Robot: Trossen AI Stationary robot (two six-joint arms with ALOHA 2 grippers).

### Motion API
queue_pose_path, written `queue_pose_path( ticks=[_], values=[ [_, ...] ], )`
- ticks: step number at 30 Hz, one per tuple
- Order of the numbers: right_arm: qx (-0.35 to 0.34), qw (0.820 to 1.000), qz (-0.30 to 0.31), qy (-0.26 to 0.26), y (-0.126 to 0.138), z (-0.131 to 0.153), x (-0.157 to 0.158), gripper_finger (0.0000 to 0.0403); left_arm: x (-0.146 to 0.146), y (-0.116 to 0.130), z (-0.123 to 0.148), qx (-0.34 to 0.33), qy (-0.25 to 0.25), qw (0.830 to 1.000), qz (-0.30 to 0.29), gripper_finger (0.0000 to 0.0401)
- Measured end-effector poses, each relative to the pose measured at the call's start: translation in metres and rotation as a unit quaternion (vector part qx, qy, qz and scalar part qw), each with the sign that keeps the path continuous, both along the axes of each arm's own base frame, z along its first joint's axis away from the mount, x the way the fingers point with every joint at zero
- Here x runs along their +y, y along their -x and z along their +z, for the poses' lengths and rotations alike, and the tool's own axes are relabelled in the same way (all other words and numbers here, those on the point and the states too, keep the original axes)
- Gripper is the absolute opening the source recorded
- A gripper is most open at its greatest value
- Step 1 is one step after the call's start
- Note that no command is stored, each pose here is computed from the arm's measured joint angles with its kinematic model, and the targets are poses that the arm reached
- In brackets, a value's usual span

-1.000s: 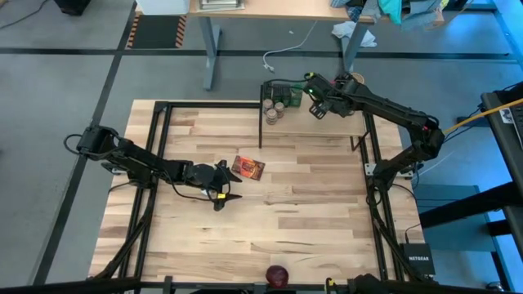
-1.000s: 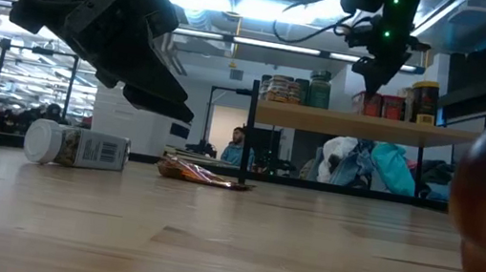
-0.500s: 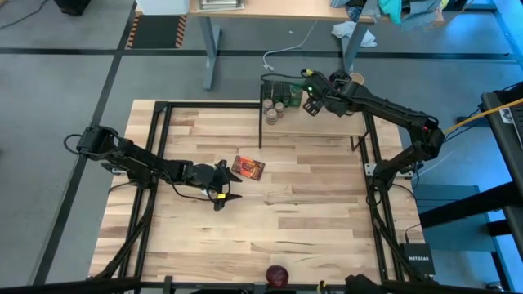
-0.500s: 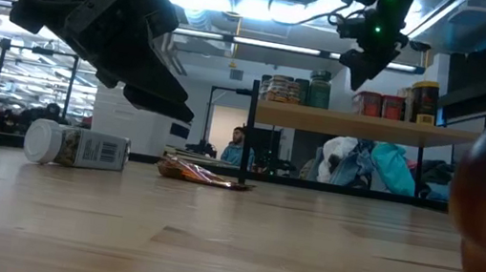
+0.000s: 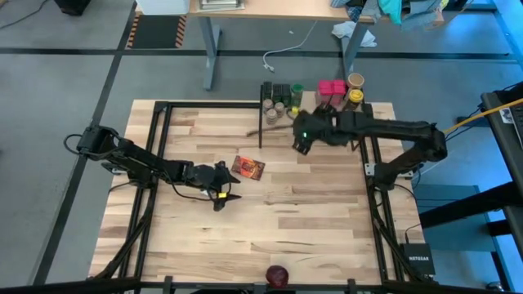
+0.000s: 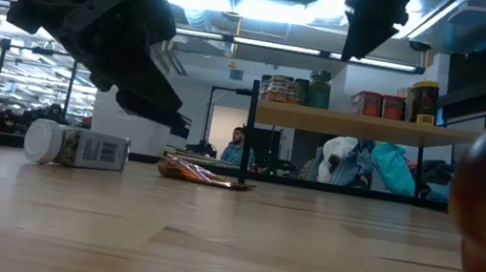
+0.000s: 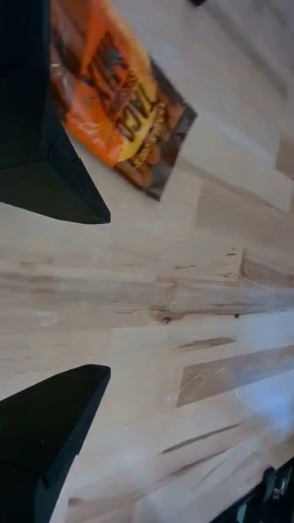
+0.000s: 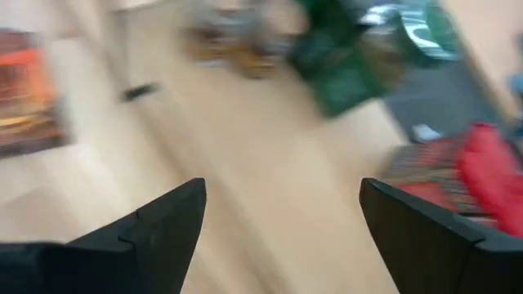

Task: Shelf spices
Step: Put the white seasoning can on the shelf

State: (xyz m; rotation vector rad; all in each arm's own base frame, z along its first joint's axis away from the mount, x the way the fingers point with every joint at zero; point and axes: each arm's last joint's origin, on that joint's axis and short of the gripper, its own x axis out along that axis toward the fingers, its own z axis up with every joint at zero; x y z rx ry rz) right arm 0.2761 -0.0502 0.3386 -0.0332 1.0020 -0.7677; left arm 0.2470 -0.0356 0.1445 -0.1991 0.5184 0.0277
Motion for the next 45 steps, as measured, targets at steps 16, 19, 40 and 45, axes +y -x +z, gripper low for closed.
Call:
queue_pose_path(
  ticks=[16, 19, 40, 45],
  values=[
    [-0.136, 0.979, 0.148, -0.045, -0.023, -0.064, 0.104, 0.0331, 0.009, 0.005, -0.007, 0.055, 0.011, 0.998, 0.041, 0.0290],
    [-0.153, 0.972, 0.171, -0.050, -0.020, -0.084, 0.118, 0.0331, 0.016, 0.009, 0.005, 0.126, 0.011, 0.990, 0.064, 0.0290],
    [-0.212, 0.962, 0.170, -0.036, -0.017, -0.112, 0.128, 0.0331, -0.002, 0.061, 0.024, 0.351, 0.059, 0.923, 0.145, 0.0290],
    [-0.213, 0.962, 0.168, -0.033, -0.017, -0.112, 0.128, 0.0331, -0.003, 0.059, 0.025, 0.346, 0.065, 0.924, 0.152, 0.0290]
  ],
)
